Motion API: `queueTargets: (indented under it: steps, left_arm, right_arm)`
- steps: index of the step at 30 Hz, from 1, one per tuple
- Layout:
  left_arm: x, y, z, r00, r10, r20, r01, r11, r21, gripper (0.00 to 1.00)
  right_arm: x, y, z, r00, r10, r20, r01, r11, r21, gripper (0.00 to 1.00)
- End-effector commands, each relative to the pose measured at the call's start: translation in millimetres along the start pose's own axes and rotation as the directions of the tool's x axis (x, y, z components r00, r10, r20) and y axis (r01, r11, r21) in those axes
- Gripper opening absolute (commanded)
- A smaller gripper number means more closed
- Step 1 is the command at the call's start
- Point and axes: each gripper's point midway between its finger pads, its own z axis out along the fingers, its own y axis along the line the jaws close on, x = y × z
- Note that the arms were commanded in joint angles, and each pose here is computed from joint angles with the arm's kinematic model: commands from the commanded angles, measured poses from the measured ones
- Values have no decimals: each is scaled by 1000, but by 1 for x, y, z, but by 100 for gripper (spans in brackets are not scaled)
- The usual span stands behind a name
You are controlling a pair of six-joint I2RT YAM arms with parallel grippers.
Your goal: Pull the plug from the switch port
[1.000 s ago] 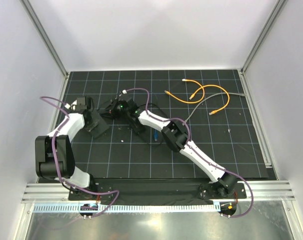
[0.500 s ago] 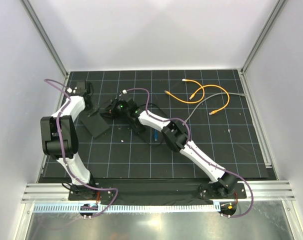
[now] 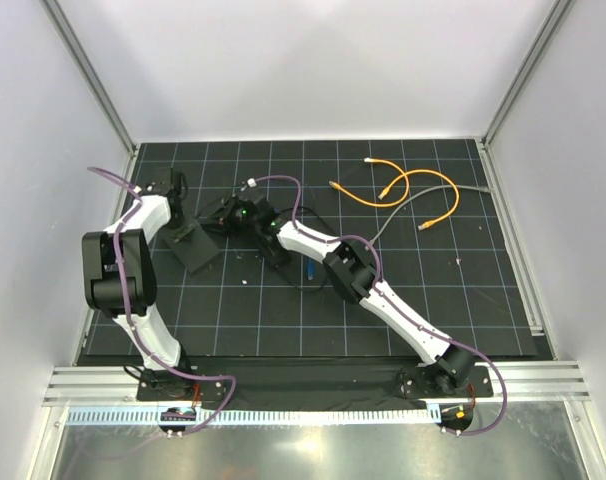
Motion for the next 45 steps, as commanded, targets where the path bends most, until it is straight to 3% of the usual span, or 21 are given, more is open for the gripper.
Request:
queueTargets:
  steps: [1,14,21,26,30,35,37,40,45]
  left_arm:
    - [26,38,15,996,-40,-80,29,992,-127,0]
    - [47,70,28,988,-91,-128,61,974,-216,0]
    - [53,76,32,987,-99,-128,66,969,-239,0]
    - [55,79,30,988,-99,-118,67,967,-245,0]
    - [59,80,33,986,-109,-125,76,966,-246,0]
    - [63,83,33,986,-115,-123,80,963,-256,0]
    - [63,84,33,986,-120,-118,87,964,-252,0]
    - [63,84,33,986,-120,-117,87,963,-254,0]
    - [63,84,32,985,-128,-117,95,963,-251,0]
  right_arm:
    - [-24,-2,2,995,27,100,-21,998,-54,1]
    - [-50,12,1,967,74,242,-58,996,-72,1]
    - [-64,11,-8,940,-91,328,67,994,84,1]
    - [-78,12,-12,920,-134,368,103,989,102,1]
    - [-70,25,-4,954,-6,300,27,998,-65,1]
    - [-89,29,-14,949,122,292,-78,985,-157,1]
    - [-98,43,-21,946,78,314,-36,990,-135,1]
    - [-107,46,-30,915,-106,389,115,993,1,1]
    - [-99,44,-28,909,-166,381,159,986,51,1]
